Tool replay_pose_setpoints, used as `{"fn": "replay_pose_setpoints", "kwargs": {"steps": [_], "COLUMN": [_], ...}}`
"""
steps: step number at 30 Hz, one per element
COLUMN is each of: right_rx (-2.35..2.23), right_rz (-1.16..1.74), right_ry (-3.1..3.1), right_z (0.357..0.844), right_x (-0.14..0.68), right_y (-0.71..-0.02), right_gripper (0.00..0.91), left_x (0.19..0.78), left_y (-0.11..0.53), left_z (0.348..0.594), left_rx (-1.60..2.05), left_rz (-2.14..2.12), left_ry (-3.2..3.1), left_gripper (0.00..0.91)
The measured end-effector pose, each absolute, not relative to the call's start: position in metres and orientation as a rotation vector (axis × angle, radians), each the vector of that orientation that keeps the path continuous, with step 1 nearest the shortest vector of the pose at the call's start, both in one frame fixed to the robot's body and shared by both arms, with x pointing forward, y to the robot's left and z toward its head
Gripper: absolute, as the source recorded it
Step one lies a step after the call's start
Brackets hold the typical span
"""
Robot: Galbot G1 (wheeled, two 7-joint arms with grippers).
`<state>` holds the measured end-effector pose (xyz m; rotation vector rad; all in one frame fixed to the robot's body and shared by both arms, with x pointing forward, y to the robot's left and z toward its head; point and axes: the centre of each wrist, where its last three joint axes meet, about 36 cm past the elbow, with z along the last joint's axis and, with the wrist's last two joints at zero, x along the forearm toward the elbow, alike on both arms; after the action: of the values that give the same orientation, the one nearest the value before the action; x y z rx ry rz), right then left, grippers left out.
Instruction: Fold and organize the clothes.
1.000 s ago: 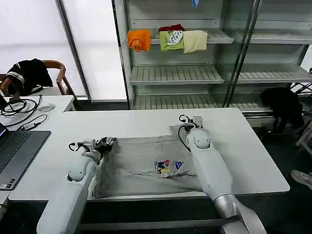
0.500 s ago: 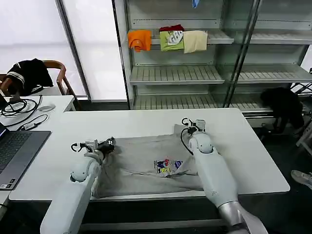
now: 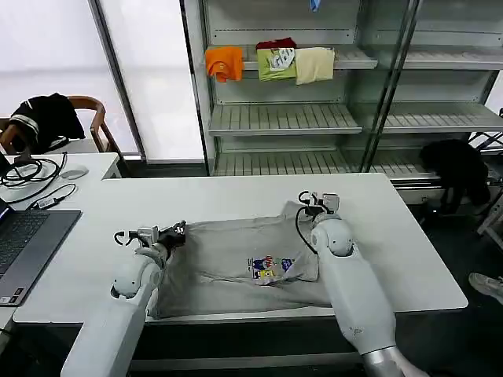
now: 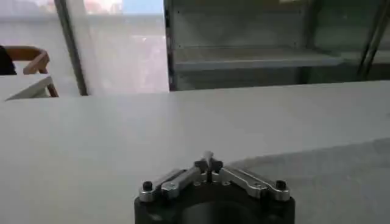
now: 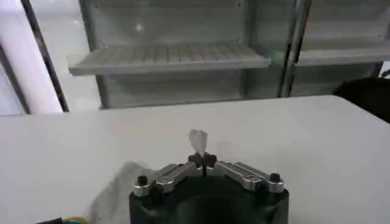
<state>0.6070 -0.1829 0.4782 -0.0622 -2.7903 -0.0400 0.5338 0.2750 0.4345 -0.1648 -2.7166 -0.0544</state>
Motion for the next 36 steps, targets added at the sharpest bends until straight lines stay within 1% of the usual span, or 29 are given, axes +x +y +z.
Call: {"fn": "replay_pose_setpoints", "kwargs": {"steps": [7,18,36], "right_rx": [-0.049,-0.062,-0.083], "right_rz": [-0.048,-0.071,-0.096], "right_ry": [-2.857,-2.907,-2.864], "right_z": [0.492,0.497,0.472], "right_x": [0.579,0.532,0.434], "right_y": [-0.188,-0.204,-0.226], "right_gripper": [0.0,0.0,0.0], "left_x": [0.516,0.488,0.427], "left_y": [0.276,0.284,0.282], "left_z": [0.445,0.456,0.451], "left_rx": [-0.179,-0.182,-0.211], "left_rz": [-0.087,-0.137,-0.199], "left_ry": [-2.754,-2.795,-2.79], "left_gripper": [0.01,0.01,0.01]}}
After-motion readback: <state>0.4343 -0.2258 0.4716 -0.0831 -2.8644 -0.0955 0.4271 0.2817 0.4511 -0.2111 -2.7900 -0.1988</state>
